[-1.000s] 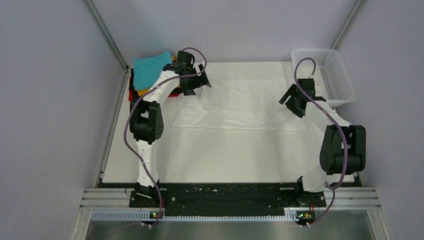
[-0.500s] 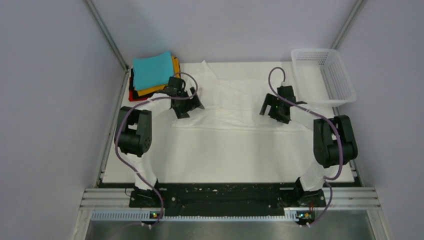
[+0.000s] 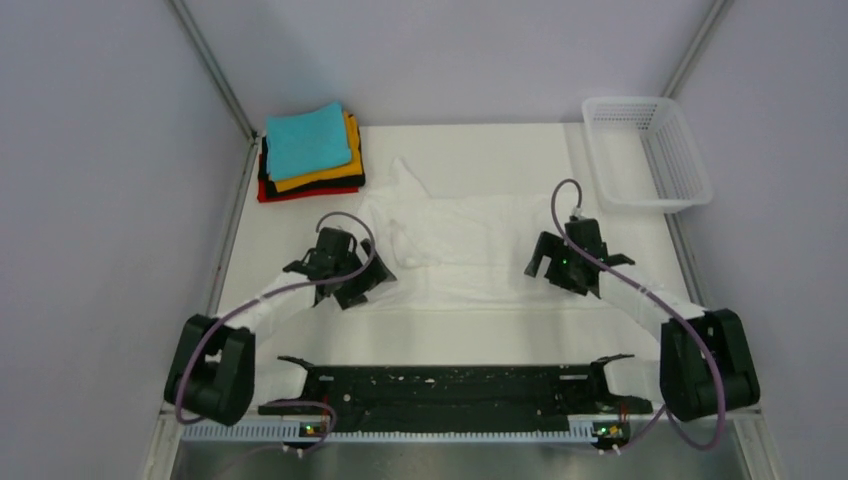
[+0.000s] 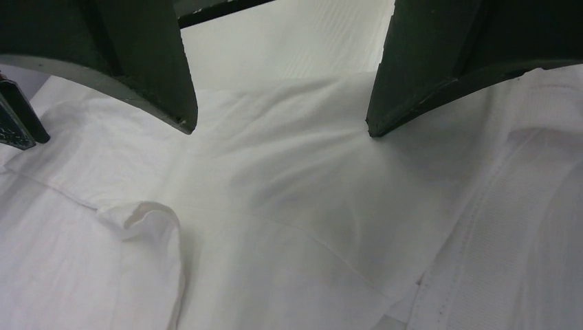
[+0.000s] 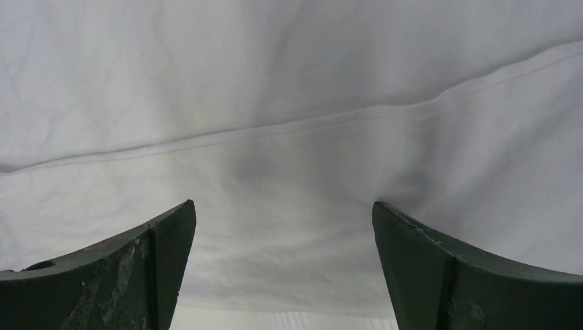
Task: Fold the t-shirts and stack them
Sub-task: Fold the flattened tshirt in 1/3 of the way
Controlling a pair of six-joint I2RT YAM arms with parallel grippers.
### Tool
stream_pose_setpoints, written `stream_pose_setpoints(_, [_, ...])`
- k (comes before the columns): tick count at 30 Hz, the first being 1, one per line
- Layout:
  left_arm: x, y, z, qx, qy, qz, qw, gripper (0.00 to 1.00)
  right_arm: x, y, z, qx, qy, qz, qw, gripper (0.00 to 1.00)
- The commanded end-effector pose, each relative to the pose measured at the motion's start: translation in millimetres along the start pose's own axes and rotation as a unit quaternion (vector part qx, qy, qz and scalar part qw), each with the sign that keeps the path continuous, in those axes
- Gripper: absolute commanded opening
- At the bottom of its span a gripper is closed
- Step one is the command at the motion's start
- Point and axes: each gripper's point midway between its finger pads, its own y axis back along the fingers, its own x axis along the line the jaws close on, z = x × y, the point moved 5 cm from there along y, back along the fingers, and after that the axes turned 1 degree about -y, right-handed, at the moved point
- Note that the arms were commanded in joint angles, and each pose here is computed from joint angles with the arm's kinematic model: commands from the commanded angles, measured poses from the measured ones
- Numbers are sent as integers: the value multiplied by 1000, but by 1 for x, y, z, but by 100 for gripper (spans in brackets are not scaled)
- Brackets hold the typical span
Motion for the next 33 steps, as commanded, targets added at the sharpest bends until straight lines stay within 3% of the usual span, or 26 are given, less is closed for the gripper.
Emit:
stream_pose_setpoints(1, [47,29,-52,11,54,93,994,99,-26,38,-77,118,-21,-51,991,98])
stream_pose_setpoints(7, [53,70,-89,-18,80,78,994,99,5,70,-95,118,-11,27,993,99])
stream_pose_setpoints(15, [-9,95,-66,-46,8,-46,998,99,32,93,-49,26,46,62,997,98])
stream_pose_setpoints(21, [-53,59,-59,4,-38,-97,995,99,34,101,-29,-34,27,55,998,99])
stream_pose_setpoints(33, [-79,-7,-42,16,-87,-61,994,99,29,108,-19,-73,-1,36,997,99])
